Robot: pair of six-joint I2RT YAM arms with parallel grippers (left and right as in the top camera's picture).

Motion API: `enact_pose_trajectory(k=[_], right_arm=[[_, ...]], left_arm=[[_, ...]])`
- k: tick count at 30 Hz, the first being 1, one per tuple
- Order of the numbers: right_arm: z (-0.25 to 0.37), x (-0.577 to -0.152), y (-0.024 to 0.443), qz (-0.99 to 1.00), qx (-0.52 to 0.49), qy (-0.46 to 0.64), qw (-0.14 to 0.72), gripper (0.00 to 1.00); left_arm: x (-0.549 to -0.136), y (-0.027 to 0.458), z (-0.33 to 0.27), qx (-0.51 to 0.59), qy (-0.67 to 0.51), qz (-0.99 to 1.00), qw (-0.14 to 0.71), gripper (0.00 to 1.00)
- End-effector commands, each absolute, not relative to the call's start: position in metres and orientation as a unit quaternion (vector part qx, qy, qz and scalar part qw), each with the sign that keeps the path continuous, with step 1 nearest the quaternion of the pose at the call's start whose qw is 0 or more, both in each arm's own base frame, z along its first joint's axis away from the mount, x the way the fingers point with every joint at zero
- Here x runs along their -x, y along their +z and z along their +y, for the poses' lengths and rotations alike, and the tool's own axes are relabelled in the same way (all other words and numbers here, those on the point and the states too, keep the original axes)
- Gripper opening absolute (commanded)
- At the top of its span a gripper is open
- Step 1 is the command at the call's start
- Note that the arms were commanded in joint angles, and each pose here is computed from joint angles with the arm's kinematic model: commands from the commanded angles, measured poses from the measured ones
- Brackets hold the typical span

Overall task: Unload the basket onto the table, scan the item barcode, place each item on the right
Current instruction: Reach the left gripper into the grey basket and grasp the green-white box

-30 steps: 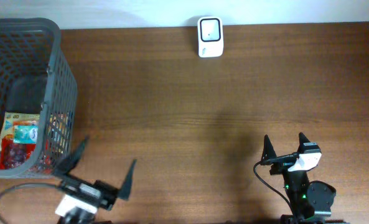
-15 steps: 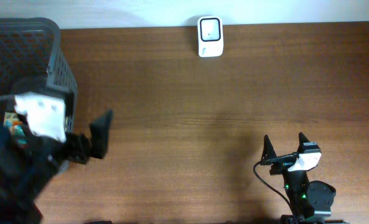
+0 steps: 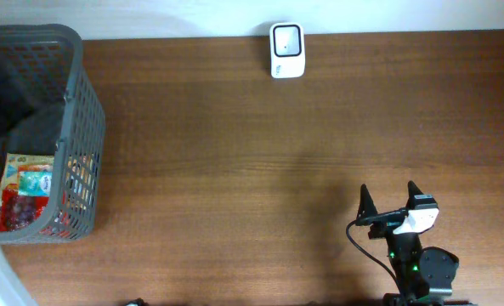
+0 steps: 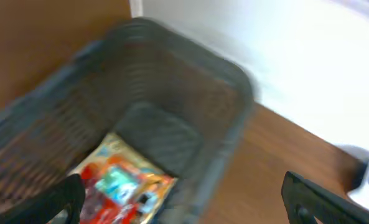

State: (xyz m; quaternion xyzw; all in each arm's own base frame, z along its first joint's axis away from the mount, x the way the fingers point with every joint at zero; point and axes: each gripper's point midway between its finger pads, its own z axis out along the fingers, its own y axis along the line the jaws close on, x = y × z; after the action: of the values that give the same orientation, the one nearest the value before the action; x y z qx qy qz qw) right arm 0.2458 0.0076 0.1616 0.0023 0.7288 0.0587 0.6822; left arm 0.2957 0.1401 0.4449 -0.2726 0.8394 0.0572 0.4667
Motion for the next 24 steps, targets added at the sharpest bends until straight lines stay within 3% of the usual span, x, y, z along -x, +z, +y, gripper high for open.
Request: enact_pose_trajectory(k=[1,4,11,24], right_arm=[[0.008,-0.246,0.158,0.731,-0.003,0.058,0.68,0.99],[0.008,-0.246,0.158,0.731,-0.003,0.058,0.68,0.99],[0.008,-0.246,0.158,0.731,-0.003,0.058,0.68,0.99],[0.008,-0.246,0.158,0.731,-0.003,0.058,0.68,0.99]], left_arm=[[-0.29,0.429,0.185,0.355,0.072,0.821,0.441,0.99],[-0.297,0.402,0.218,0.42,0.065,0.81,0.405,0.99],[-0.336,0.319,0.251,0.455,0.045,0.837,0.301,0.99],[-0.349,0.185,0.262,0.509,0.018,0.854,0.105,0.99]])
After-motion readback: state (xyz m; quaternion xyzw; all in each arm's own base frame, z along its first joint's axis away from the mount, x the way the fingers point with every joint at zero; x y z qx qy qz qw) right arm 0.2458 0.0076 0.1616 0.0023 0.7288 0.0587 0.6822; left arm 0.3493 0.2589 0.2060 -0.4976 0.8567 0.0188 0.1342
